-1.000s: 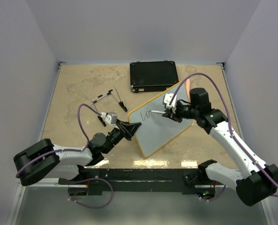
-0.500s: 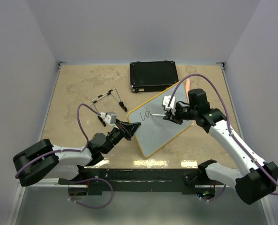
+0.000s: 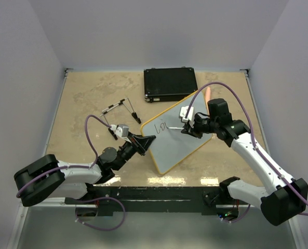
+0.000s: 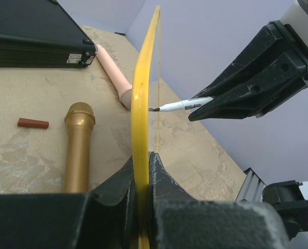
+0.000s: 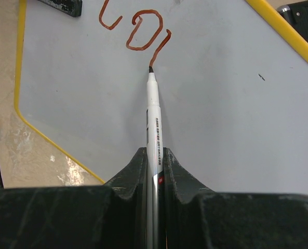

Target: Write a sentence on the whiteboard

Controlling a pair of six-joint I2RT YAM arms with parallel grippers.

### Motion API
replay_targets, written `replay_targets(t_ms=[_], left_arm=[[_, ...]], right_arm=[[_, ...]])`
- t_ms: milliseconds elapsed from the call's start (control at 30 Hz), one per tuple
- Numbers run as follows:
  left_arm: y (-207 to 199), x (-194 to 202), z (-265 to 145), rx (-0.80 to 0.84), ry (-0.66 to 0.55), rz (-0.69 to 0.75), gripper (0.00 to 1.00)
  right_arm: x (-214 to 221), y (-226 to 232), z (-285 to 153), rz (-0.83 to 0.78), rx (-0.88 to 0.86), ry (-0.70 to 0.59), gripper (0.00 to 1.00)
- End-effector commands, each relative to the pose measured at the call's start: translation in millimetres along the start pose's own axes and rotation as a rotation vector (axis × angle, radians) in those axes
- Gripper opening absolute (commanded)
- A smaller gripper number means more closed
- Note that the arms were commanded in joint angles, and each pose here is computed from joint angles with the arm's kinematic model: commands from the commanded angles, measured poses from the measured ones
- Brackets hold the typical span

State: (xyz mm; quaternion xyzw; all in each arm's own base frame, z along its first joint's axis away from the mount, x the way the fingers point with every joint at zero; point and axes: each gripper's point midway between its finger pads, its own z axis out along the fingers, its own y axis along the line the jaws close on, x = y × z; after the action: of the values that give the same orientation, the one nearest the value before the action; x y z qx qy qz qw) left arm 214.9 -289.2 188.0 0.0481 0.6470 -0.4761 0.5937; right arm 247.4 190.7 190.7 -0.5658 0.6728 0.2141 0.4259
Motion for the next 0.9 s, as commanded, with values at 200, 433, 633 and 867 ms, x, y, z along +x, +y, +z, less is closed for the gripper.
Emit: replay_targets(t_ms=[200, 433, 633, 867], left_arm=[[3.9, 13.0, -3.5, 0.019, 0.048, 0.088, 0.00], [4.6, 15.3, -3.2, 0.019, 0.053, 0.088, 0.00], [5.9, 16.2, -3.8, 0.015, 0.054, 0.088, 0.00], [6.3, 15.3, -3.6, 0.013, 0.051, 0.088, 0.00]], right_arm=[[-28.6, -38.1, -6.6, -0.024, 0.140, -0.039, 0.00], [-47.5, -47.5, -17.5, -0.046, 0.184, -0.076, 0.00], [-54.0, -33.9, -24.3, -0.067, 0.138, -0.104, 0.00], [-29.4, -13.5, -25.3, -0.075, 0.091, -0.044, 0.00]])
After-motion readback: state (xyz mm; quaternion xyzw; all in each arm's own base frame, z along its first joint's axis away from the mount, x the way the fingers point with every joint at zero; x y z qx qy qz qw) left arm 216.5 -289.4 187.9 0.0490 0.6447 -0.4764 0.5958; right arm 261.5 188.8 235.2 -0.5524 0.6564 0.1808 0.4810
